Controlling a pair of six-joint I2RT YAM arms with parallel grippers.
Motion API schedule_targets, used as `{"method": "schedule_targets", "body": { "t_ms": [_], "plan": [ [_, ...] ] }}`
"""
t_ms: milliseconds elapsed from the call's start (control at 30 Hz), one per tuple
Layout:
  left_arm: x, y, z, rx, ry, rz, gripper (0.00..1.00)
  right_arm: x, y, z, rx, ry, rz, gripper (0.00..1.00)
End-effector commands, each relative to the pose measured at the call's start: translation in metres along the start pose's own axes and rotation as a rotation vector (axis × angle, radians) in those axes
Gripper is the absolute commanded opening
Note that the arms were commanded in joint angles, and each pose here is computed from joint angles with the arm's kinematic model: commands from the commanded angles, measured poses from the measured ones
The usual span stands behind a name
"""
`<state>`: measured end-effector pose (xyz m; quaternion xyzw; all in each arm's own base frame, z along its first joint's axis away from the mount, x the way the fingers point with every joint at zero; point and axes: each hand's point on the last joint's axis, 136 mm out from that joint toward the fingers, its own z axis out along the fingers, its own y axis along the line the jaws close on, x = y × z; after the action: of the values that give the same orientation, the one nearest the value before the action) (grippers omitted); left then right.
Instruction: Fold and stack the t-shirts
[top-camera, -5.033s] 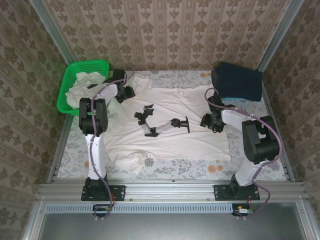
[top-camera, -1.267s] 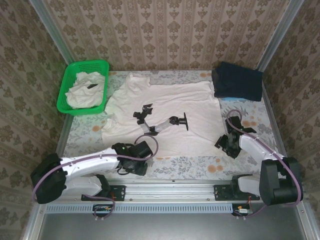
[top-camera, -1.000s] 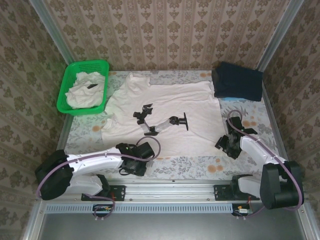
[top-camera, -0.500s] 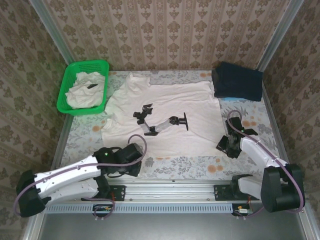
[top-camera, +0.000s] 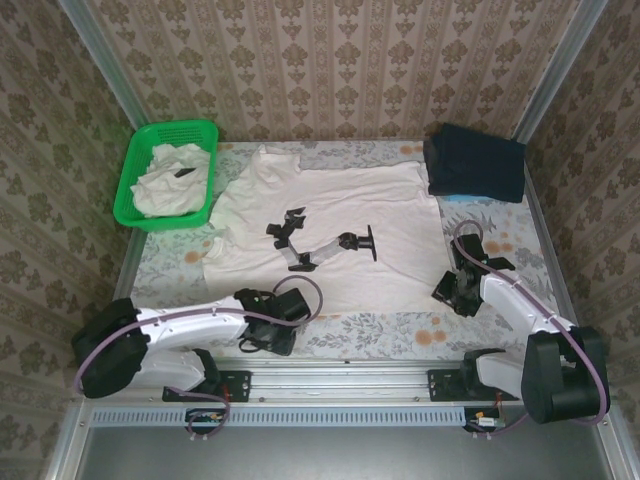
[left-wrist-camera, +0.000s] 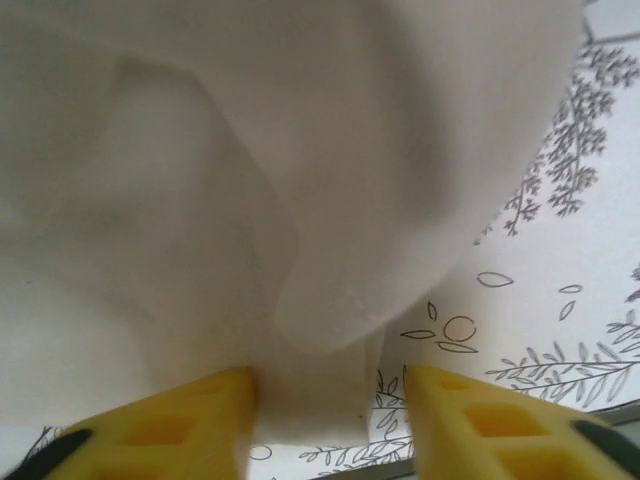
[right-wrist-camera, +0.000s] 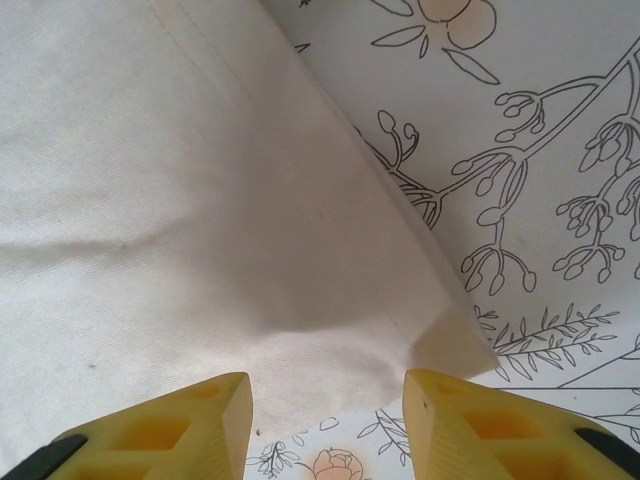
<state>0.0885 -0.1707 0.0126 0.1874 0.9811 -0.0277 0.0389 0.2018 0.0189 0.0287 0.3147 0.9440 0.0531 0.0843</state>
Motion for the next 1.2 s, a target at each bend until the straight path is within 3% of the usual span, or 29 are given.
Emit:
{"method": "schedule_targets", "body": {
  "t_ms": [0,200,367,667,767,833,867,1000,1167],
  "plan": [
    [0.009,0.003,0.005,-0.008,0.032,0.005,0.32,0.002,-0.001,0.004,0.008,0.009,-0.001,0.46],
    [0.013,0.006,-0.001,0.016,0.011,0.006,0.00,0.001,0.002,0.010,-0.008,0.011,0.004,0.33],
    [0.015,0.019,-0.024,-0.003,-0.033,-0.004,0.00,-0.002,0.001,0.013,0.014,0.008,-0.004,0.29],
    [0.011,0.017,-0.051,0.108,-0.149,-0.065,0.00,-0.010,-0.001,0.007,0.038,-0.027,-0.004,0.12],
    [0.010,0.017,-0.058,0.117,-0.166,-0.072,0.00,-0.011,-0.002,-0.001,0.046,-0.033,-0.010,0.11],
    [0.008,0.023,-0.064,0.108,-0.197,-0.093,0.00,-0.011,-0.004,-0.008,0.051,-0.043,-0.009,0.21],
    [0.007,0.025,-0.066,0.107,-0.214,-0.103,0.00,-0.012,-0.007,-0.012,0.064,-0.055,-0.002,0.35],
    [0.004,0.038,-0.075,0.085,-0.276,-0.162,0.00,-0.008,-0.033,-0.023,0.159,-0.093,0.031,0.51],
    [-0.001,0.047,-0.078,0.078,-0.334,-0.220,0.00,0.006,-0.028,-0.003,0.118,-0.038,0.063,0.53]
  ]
}}
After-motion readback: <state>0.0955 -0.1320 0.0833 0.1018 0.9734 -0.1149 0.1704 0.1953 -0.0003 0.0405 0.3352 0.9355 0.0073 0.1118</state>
